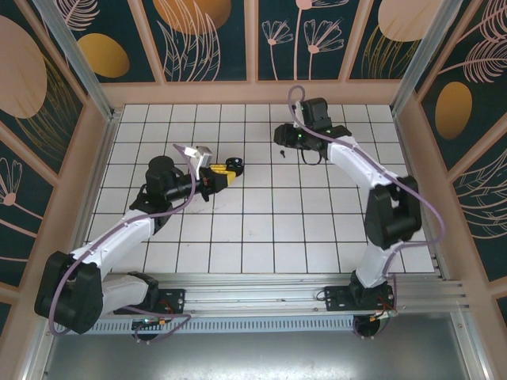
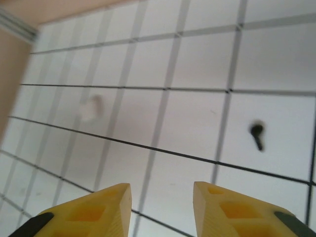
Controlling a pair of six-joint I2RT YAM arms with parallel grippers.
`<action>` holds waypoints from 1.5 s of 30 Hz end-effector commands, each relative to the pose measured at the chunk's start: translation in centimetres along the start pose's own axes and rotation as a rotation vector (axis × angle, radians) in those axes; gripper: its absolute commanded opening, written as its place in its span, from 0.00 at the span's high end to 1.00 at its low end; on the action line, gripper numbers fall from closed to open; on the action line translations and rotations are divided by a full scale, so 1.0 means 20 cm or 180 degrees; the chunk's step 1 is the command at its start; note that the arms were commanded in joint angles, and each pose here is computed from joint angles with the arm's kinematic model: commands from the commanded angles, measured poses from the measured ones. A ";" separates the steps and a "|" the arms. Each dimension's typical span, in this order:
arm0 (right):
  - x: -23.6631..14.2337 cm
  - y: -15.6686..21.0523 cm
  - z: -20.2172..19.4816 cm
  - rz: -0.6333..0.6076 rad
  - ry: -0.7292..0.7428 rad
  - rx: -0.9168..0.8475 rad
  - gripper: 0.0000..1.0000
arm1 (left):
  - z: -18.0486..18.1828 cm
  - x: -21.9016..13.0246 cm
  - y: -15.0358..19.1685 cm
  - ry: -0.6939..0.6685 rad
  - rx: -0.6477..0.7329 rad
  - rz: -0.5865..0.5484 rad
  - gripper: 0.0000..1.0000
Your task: Insert wireless bluetooth earbuds into charging case
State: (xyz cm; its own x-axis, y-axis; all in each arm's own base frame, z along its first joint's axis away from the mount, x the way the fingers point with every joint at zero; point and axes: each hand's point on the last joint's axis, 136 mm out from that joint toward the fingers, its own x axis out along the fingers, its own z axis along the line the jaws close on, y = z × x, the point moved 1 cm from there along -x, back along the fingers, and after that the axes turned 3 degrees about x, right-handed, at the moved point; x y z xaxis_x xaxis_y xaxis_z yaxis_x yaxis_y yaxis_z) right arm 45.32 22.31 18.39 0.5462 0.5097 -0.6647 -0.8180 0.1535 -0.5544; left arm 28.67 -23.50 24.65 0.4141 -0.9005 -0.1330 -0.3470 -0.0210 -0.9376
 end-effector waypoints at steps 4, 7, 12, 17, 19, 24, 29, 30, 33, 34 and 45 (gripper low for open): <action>0.27 -0.02 -0.28 0.0311 0.0160 0.0285 0.68 | 0.05 0.02 0.07 -0.0086 0.0022 0.0078 0.98; 0.40 -0.04 -0.36 0.0397 0.0232 0.0305 0.67 | 0.07 0.03 0.09 -0.0083 0.0000 0.0103 0.98; 0.53 -0.05 -0.41 0.0508 0.0326 0.0205 0.62 | 0.10 0.07 0.11 -0.0050 -0.0057 0.0150 0.98; 0.61 0.00 -0.44 0.0597 0.0437 0.0145 0.63 | 0.12 0.09 0.12 -0.0040 -0.0067 0.0188 0.98; 0.63 0.03 -0.44 0.0639 0.0456 0.0143 0.64 | 0.12 0.10 0.12 -0.0036 -0.0055 0.0190 0.98; 0.67 0.12 -0.45 0.0755 0.0535 0.0131 0.68 | 0.12 0.10 0.14 -0.0018 -0.0065 0.0210 0.99; 0.66 0.21 -0.44 0.0840 0.0626 0.0116 0.72 | 0.10 0.08 0.14 0.0005 -0.0071 0.0192 0.98; 0.66 0.23 -0.44 0.0850 0.0641 0.0129 0.74 | 0.10 0.08 0.13 0.0007 -0.0066 0.0181 0.98; 0.64 0.28 -0.44 0.0856 0.0687 0.0187 0.78 | 0.08 0.06 0.12 0.0004 -0.0035 0.0148 0.98; 0.63 0.30 -0.44 0.0864 0.0710 0.0208 0.79 | 0.07 0.05 0.12 0.0000 -0.0034 0.0137 0.98; 0.46 0.57 -0.43 0.0964 0.0822 0.0501 0.81 | 0.02 0.00 0.10 0.0017 -0.0056 0.0059 0.97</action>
State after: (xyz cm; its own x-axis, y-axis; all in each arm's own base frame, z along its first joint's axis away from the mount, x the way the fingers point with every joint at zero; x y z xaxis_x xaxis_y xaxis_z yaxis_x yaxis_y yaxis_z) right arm 46.03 21.96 3.19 0.3724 0.3519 -0.8588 -0.9281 0.1443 -0.3434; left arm 28.87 -23.45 21.22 0.4109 -0.8910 -0.1933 -0.4026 0.0129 -0.9153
